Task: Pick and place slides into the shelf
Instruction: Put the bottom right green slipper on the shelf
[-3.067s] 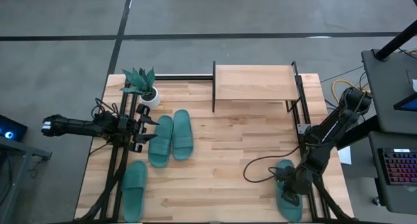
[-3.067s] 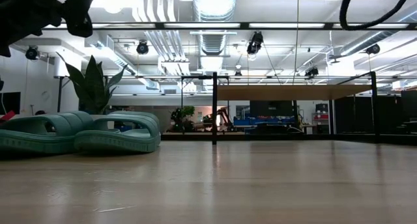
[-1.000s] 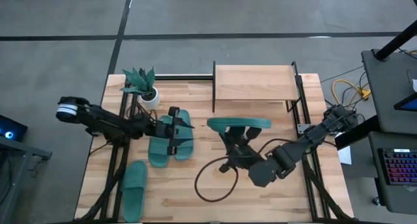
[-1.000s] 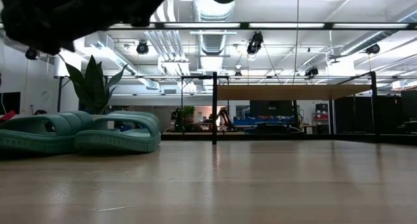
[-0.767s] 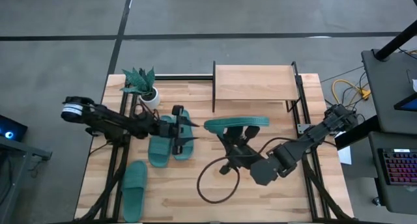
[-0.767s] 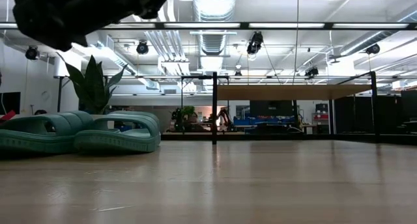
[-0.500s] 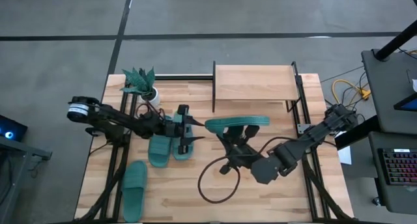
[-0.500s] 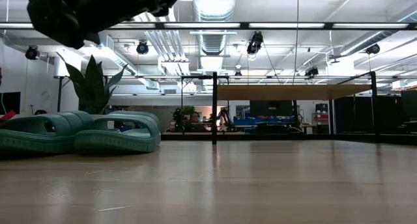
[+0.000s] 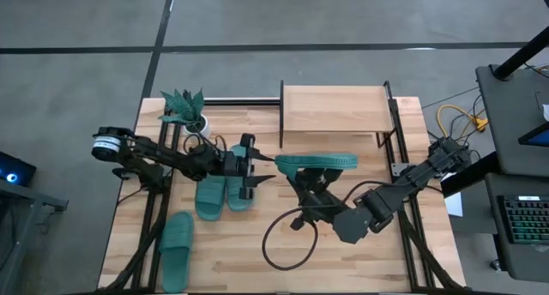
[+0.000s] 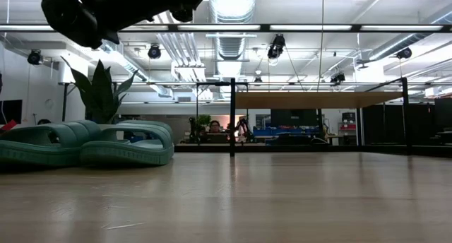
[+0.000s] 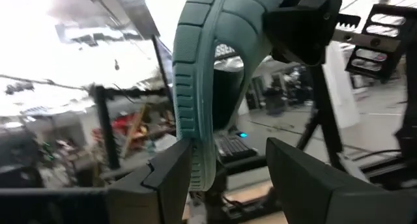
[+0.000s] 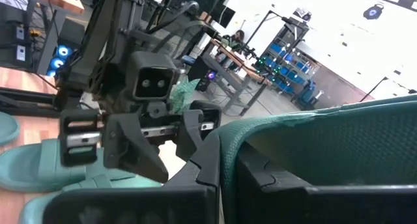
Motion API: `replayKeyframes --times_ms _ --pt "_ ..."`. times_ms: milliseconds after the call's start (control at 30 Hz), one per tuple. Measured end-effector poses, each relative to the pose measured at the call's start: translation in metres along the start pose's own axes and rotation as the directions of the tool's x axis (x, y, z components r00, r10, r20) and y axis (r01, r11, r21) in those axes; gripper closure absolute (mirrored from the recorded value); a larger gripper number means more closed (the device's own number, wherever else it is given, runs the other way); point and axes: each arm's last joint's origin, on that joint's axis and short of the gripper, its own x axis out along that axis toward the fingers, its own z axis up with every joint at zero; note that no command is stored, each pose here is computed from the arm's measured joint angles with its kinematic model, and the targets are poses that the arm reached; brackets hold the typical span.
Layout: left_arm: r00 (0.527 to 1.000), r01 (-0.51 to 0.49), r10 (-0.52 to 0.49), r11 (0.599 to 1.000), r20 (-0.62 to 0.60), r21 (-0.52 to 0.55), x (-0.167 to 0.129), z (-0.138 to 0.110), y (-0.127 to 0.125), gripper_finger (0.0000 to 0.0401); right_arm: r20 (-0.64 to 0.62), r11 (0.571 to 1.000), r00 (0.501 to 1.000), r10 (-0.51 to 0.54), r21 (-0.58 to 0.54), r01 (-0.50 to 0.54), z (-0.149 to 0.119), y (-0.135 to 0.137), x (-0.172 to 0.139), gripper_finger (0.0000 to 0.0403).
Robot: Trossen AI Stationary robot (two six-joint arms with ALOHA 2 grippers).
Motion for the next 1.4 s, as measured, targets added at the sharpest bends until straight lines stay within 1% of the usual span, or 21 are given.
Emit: replayKeyframes --times_ms 100,167,233,333,400,433,500,567,633,700,767,833,967,1100,1200,1300,1400 --pt "0.998 0.053 -0.056 0.995 -0.039 -0.081 0.001 0.002 0.006 0.0208 0.000 1.000 1.000 0.003 -0.005 -0.003 0.000 0.000 0.000 0.0392" --pt "0.994 0.085 -0.093 0.988 -0.052 -0.128 0.003 0.005 0.010 0.0191 -0.001 1.000 1.000 0.003 -0.007 -0.003 -0.001 0.000 0.000 0.0392" --pt "0.993 0.089 -0.100 0.984 -0.062 -0.156 0.006 0.008 0.012 0.0169 -0.002 1.000 1.000 -0.002 -0.007 0.002 0.000 0.000 0.000 0.0392" --pt "0.992 0.085 -0.098 0.984 -0.076 -0.159 0.009 0.009 0.014 0.0137 -0.002 1.000 1.000 -0.005 -0.005 0.005 0.000 0.000 0.000 0.0392" --pt "0.993 0.081 -0.092 0.987 -0.075 -0.141 0.010 0.008 0.014 0.0122 -0.002 1.000 1.000 -0.005 -0.006 0.005 0.000 0.000 0.000 0.0392" --pt "0.994 0.069 -0.079 0.990 -0.079 -0.120 0.010 0.008 0.014 0.0117 -0.002 1.000 1.000 -0.005 -0.005 0.005 0.000 0.000 0.000 0.0392" --pt "0.996 0.010 -0.015 0.998 -0.088 -0.062 0.009 0.008 0.016 0.0114 -0.003 1.000 1.000 -0.010 -0.006 0.010 0.000 0.000 0.000 0.0392" --pt "0.995 -0.036 0.033 0.999 -0.098 -0.032 0.009 0.008 0.017 0.0113 -0.007 1.000 1.000 -0.023 -0.008 0.023 0.000 0.001 -0.001 0.0392" --pt "0.994 -0.041 0.037 0.998 -0.101 -0.039 0.009 0.007 0.017 0.0113 -0.009 1.000 1.000 -0.023 -0.011 0.023 -0.001 0.001 -0.001 0.0392" --pt "0.994 -0.055 0.051 0.998 -0.100 -0.038 0.011 0.007 0.018 0.0113 0.007 1.000 1.000 0.010 0.013 -0.010 0.001 0.002 -0.002 0.0392" --pt "0.993 -0.061 0.057 0.998 -0.103 -0.035 0.012 0.008 0.019 0.0113 0.009 1.000 1.000 0.023 0.002 -0.023 0.000 0.003 -0.003 0.0392" --pt "0.991 -0.083 0.082 0.996 -0.102 -0.011 0.012 0.008 0.021 0.0113 0.015 0.999 0.999 0.038 0.012 -0.038 0.000 0.004 -0.002 0.0392" --pt "0.991 -0.090 0.089 0.996 -0.102 -0.007 0.012 0.008 0.022 0.0113 0.010 1.000 1.000 0.029 0.004 -0.029 0.000 0.003 -0.001 0.0392" --pt "0.996 -0.029 0.026 0.999 -0.081 -0.037 0.014 0.011 0.020 0.0113 0.010 1.000 1.000 0.028 0.007 -0.029 0.000 0.002 0.000 0.0392" --pt "0.997 -0.016 0.013 0.999 -0.075 -0.039 0.015 0.012 0.020 0.0119 0.010 1.000 1.000 0.029 0.005 -0.029 0.000 0.002 0.001 0.0392" --pt "0.997 0.005 -0.008 0.999 -0.072 -0.041 0.017 0.013 0.020 0.0143 0.014 0.999 0.999 0.039 0.013 -0.039 0.000 0.002 0.002 0.0392" --pt "0.994 0.071 -0.073 0.997 -0.083 -0.027 0.020 0.014 0.019 0.0185 0.018 0.999 0.999 0.044 0.014 -0.044 0.001 0.002 0.003 0.0392"
